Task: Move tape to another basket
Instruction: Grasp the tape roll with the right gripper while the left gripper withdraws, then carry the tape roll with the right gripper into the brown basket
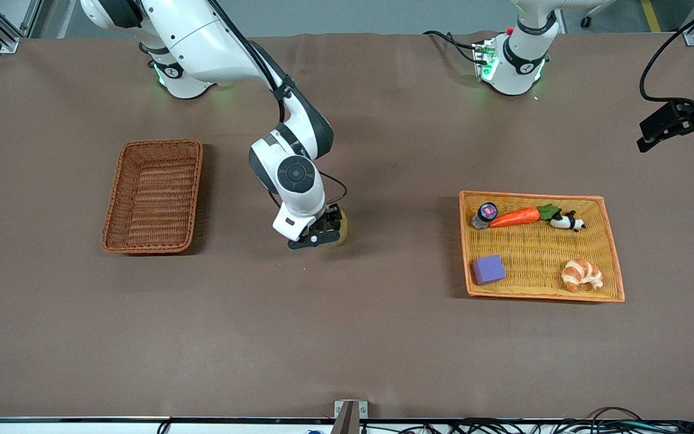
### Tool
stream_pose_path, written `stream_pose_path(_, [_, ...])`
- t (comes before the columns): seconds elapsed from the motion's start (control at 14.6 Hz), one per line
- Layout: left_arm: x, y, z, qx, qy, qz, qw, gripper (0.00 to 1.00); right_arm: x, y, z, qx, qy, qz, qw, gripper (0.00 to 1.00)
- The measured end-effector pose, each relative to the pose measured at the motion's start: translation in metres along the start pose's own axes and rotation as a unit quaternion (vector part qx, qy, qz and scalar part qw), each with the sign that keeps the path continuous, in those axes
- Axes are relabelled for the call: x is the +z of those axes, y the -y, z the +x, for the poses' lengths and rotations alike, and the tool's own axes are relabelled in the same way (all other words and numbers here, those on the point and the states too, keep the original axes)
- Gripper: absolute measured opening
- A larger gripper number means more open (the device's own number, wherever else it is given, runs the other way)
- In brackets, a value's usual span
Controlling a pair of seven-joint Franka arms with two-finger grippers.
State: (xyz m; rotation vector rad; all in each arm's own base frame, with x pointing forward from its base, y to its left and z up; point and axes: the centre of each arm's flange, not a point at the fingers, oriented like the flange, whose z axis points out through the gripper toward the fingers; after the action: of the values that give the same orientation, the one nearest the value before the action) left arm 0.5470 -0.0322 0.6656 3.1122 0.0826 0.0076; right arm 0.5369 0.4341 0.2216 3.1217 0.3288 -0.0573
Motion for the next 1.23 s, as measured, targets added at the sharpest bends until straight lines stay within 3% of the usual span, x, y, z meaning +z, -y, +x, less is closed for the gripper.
stream_pose_path(0.41, [0.017, -0.021, -0.002, 0.026, -0.002, 0.022, 0.999, 1.00, 0.028, -0.001, -0.014, -0.004, -0.005, -0.001, 1.000, 0.97])
stream_pose_path(0.68, [0.020, -0.025, -0.002, 0.030, -0.002, 0.023, 0.999, 1.00, 0.034, -0.002, -0.014, -0.004, -0.009, 0.001, 1.000, 0.56])
stream_pose_path(0.82, [0.022, -0.024, -0.001, 0.028, -0.002, 0.023, 0.999, 1.00, 0.040, -0.002, -0.014, -0.002, -0.009, 0.000, 1.000, 0.52])
stream_pose_path(1.03, [0.024, -0.026, 0.001, 0.029, -0.008, 0.022, 0.999, 1.00, 0.040, -0.001, -0.013, 0.016, -0.011, 0.001, 1.000, 0.22])
stream_pose_path(1.23, [0.029, -0.028, 0.006, 0.030, -0.013, 0.021, 0.999, 1.00, 0.030, -0.005, -0.007, 0.032, 0.006, -0.010, 0.999, 0.21])
